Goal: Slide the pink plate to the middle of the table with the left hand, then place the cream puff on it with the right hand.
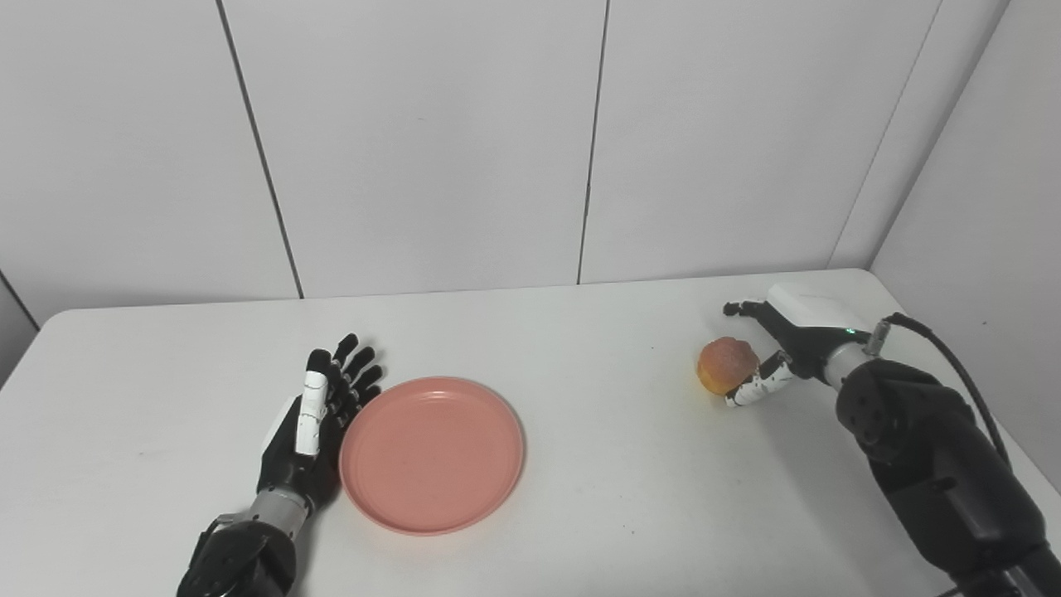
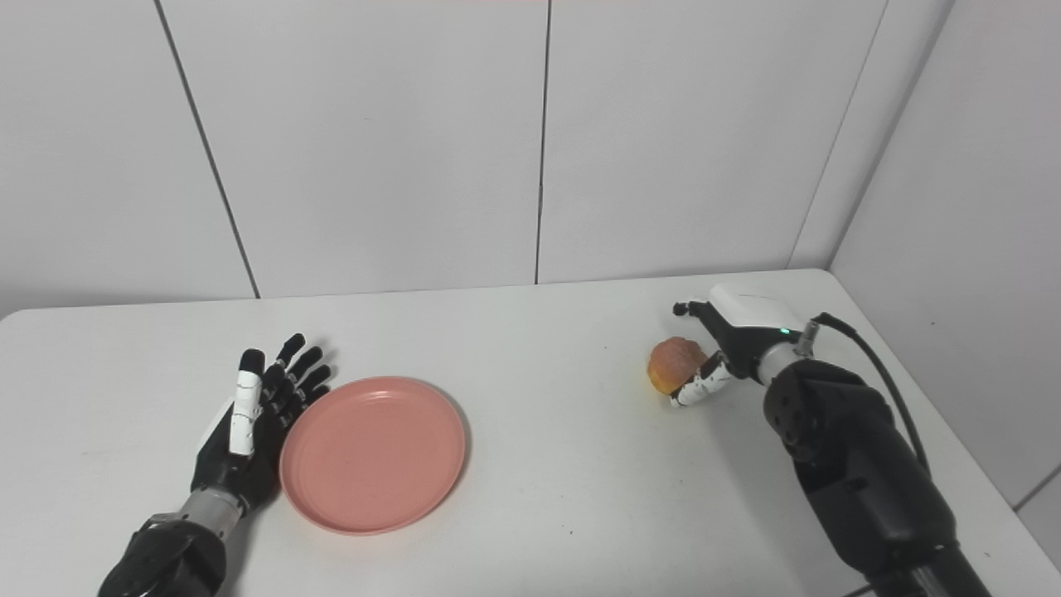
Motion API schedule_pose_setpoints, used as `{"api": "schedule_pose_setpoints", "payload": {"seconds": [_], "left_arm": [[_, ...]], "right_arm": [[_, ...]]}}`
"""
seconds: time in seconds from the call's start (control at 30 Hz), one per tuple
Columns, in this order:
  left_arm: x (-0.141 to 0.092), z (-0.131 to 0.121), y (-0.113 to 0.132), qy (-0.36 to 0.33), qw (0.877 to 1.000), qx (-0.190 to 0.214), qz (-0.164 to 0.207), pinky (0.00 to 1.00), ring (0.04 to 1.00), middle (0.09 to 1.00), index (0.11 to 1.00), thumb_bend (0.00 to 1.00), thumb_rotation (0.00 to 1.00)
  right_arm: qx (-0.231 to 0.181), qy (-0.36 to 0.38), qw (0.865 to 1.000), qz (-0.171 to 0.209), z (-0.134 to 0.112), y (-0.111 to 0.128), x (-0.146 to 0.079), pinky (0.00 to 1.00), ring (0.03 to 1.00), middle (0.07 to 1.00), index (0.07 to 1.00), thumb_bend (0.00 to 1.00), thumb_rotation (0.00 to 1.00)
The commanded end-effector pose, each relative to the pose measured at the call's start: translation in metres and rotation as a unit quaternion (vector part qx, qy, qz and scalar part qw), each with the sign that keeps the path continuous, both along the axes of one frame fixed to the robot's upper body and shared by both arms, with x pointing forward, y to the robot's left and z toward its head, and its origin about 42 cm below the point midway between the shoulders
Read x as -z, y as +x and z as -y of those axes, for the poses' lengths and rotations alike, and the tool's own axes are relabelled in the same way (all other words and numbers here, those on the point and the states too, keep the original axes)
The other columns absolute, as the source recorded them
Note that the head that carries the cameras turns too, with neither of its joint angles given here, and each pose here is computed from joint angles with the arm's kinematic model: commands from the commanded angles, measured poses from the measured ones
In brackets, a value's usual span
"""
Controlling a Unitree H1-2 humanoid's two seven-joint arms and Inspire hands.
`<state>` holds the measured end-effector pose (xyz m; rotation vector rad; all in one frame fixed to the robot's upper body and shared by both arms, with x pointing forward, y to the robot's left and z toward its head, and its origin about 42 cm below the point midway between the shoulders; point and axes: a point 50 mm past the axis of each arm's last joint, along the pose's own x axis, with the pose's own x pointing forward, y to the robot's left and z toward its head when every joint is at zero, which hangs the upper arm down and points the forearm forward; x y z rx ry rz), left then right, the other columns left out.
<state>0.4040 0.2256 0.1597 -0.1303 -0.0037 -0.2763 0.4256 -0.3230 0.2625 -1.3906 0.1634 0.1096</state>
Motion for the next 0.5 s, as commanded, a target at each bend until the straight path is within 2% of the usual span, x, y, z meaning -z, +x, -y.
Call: {"api": "schedule_pose_setpoints", "payload": {"seconds": [0.0,0.27,0.47], "left_arm": [[-0.007,0.005,0.001,-0.002,1.0,0.015,0.011,0.97,0.964,0.978,0.979,0.95,0.95],[-0.005,0.006,-0.001,-0.003,1.0,0.018,0.01,0.98,0.967,0.983,0.99,0.94,0.96],[-0.005,0.004,0.001,0.001,1.0,0.021,0.016,0.97,0.97,0.983,0.989,0.92,0.97]], "right_arm": [[0.006,-0.016,0.999,0.035,0.007,0.008,-0.025,0.63,0.81,0.851,0.827,1.0,0.26],[-0.019,-0.048,0.999,0.014,0.0,0.016,-0.016,0.68,0.85,0.873,0.839,1.0,0.28],[-0.041,-0.063,0.997,0.011,-0.003,0.018,-0.014,0.67,0.869,0.876,0.845,1.0,0.29]]}}
